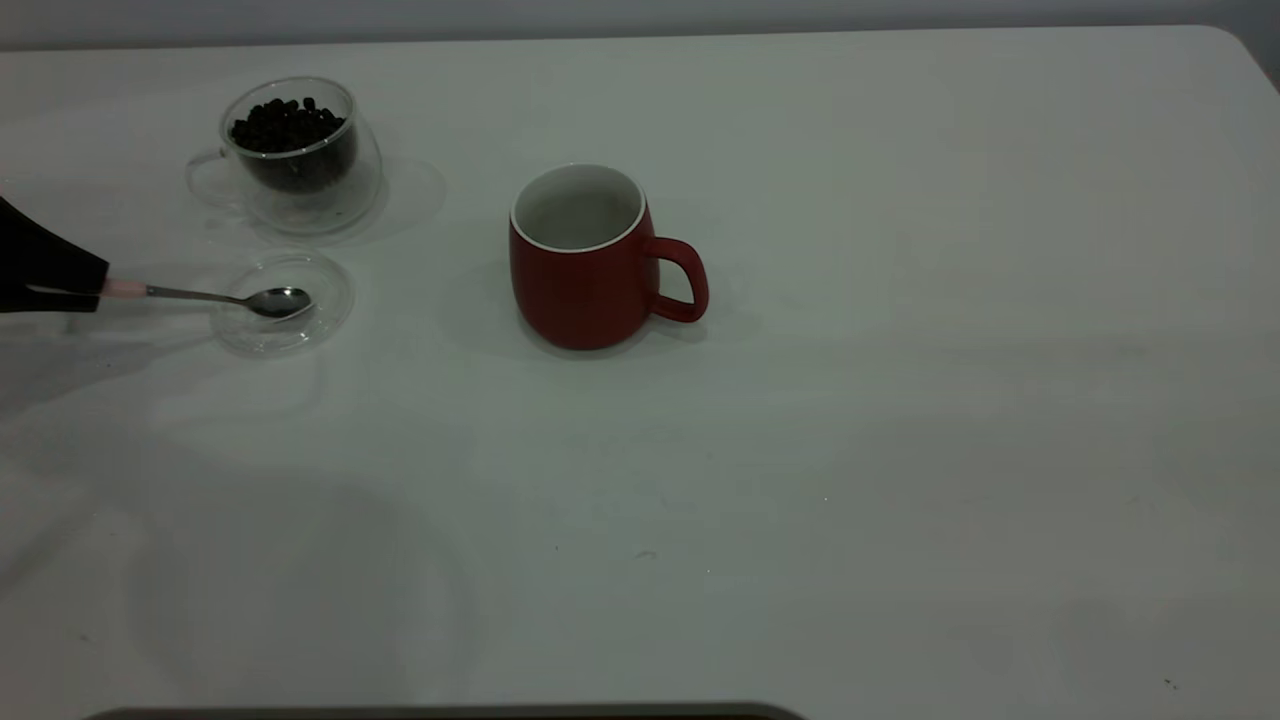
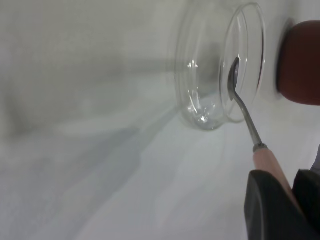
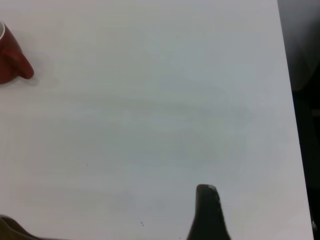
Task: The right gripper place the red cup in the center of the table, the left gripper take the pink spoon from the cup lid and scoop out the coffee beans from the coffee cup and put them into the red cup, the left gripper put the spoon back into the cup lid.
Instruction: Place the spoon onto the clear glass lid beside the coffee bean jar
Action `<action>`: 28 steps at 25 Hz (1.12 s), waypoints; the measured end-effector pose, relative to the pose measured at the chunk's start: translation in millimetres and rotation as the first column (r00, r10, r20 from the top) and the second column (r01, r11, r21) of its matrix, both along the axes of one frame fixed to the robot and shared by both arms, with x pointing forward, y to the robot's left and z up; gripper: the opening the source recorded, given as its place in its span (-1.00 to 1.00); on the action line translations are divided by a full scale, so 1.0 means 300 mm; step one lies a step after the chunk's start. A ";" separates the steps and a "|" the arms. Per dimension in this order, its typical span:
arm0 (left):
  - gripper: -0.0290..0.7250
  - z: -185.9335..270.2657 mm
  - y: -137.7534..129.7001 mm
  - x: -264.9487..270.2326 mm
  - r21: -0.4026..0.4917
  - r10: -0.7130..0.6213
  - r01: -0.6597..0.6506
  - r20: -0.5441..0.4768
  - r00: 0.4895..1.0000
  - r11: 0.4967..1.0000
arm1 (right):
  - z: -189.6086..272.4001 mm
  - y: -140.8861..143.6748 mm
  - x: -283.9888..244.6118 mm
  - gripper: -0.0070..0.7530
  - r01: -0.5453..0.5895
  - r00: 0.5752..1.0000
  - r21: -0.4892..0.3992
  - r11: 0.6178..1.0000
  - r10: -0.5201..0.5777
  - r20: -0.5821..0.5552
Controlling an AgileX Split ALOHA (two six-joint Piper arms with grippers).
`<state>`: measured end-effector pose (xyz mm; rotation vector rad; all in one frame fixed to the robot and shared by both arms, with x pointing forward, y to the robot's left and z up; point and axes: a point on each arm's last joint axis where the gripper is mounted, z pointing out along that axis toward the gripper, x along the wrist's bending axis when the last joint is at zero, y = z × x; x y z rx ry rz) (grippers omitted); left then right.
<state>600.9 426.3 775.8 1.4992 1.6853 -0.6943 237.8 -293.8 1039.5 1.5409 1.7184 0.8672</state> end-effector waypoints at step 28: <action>-0.60 -0.064 -0.075 0.030 -0.045 0.024 -0.023 0.024 0.999 0.999 | 0.000 0.000 0.000 0.57 0.000 1.000 0.000 1.000 0.000 0.000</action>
